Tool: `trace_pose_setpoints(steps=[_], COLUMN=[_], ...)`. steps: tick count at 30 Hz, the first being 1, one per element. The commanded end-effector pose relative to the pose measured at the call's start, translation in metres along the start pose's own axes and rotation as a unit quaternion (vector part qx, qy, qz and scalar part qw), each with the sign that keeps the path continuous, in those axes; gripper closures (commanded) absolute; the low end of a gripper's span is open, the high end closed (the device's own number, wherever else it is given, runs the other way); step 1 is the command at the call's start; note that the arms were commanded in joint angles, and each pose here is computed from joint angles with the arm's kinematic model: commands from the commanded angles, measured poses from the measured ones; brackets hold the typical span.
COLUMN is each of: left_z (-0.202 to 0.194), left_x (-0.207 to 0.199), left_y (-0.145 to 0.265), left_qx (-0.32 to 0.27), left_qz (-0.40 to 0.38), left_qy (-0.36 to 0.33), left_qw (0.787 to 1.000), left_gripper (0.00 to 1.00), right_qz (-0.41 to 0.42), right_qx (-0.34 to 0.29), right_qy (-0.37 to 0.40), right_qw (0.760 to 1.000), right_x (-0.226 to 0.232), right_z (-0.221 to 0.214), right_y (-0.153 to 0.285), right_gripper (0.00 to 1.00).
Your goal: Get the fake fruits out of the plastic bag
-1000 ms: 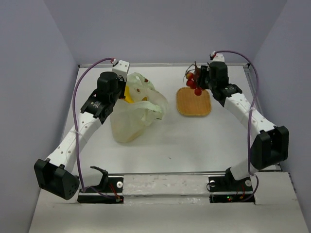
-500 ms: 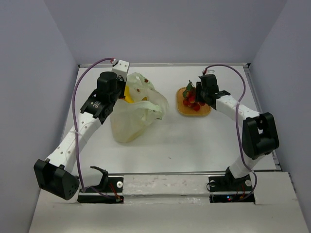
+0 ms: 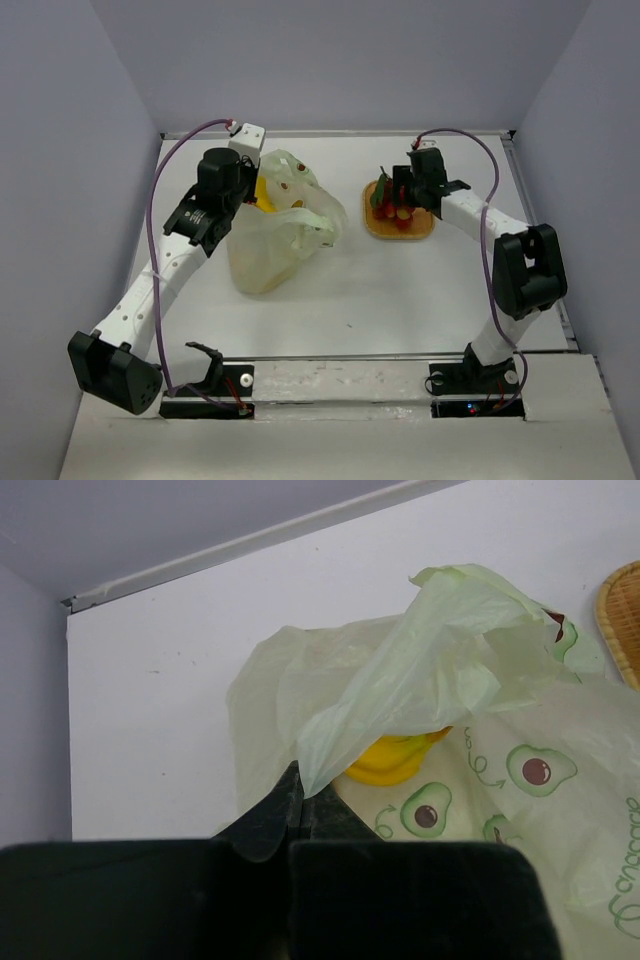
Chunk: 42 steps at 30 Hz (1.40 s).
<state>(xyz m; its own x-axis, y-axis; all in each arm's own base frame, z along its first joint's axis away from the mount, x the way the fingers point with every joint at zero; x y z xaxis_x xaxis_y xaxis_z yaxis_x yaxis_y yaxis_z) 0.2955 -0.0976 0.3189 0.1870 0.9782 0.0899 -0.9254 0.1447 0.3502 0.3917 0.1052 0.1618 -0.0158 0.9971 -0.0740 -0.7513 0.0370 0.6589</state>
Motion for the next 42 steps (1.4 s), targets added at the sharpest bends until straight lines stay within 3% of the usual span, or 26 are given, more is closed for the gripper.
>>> trace_pose_setpoints(steps=[1,7,10,11,13,14,17,25,32,36,39,42], left_z=[0.018,0.019,0.017,0.015,0.013,0.013,0.016,0.013,0.009,-0.005,-0.019,-0.036], left_x=[0.004,0.002,-0.001,-0.001,-0.001,0.000,0.000,-0.001,-0.004,-0.010,-0.014,-0.012], left_y=[0.011,0.013,0.015,0.016,0.016,0.016,0.015,0.016,0.016,0.026,0.044,0.066], left_qx=[-0.038,-0.035,-0.034,-0.030,-0.027,-0.025,-0.023,-0.015,-0.010,0.005,0.012,0.023], left_qz=[-0.003,-0.019,-0.036,-0.040,-0.038,-0.031,-0.027,-0.027,-0.036,-0.084,-0.146,-0.194], left_qy=[0.004,-0.009,-0.018,-0.019,-0.017,-0.014,0.000,0.015,0.036,0.037,0.007,-0.030], left_qw=[0.999,0.999,0.999,0.999,0.999,0.999,0.999,0.999,0.999,0.996,0.989,0.980], left_gripper=[1.00,1.00,1.00,1.00,1.00,1.00,1.00,1.00,1.00,1.00,1.00,1.00], right_qz=[0.024,0.053,0.170,0.256,0.330,0.379,0.431,0.485,0.506,0.499,0.468,0.420], right_qx=[-0.054,-0.149,-0.207,-0.227,-0.238,-0.264,-0.274,-0.200,-0.103,-0.061,-0.003,-0.001], right_qy=[0.008,0.044,0.105,0.124,0.115,0.110,0.078,0.106,0.151,0.221,0.236,0.226], right_qw=[0.998,0.986,0.958,0.931,0.906,0.880,0.856,0.845,0.843,0.836,0.852,0.879], right_x=[-0.004,0.010,0.077,0.111,0.142,0.163,0.188,0.243,0.274,0.276,0.266,0.254], right_z=[0.044,0.089,0.098,0.098,0.094,0.096,0.092,0.057,-0.022,-0.080,-0.123,-0.128], right_y=[0.036,0.113,0.161,0.183,0.199,0.214,0.210,0.174,0.154,0.150,0.126,0.119], right_gripper=[0.16,0.16,0.19,0.21,0.29,0.33,0.45,0.62,0.68,0.69,0.71,0.72])
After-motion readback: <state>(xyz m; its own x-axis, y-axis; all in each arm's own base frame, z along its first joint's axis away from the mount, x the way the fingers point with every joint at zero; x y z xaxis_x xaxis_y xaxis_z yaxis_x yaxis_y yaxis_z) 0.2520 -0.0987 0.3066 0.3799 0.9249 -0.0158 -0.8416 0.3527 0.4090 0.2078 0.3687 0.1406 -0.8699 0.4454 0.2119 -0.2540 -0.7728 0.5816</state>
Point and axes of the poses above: each gripper's point midway between its finger pads, its own y axis back along the fingers, its own x axis along the line the jaws close on, z = x × y, the point moved 8 cm from there along y, back along the fingers, and after that the axes turned 5 degrees about y, right-handed, at the moved point
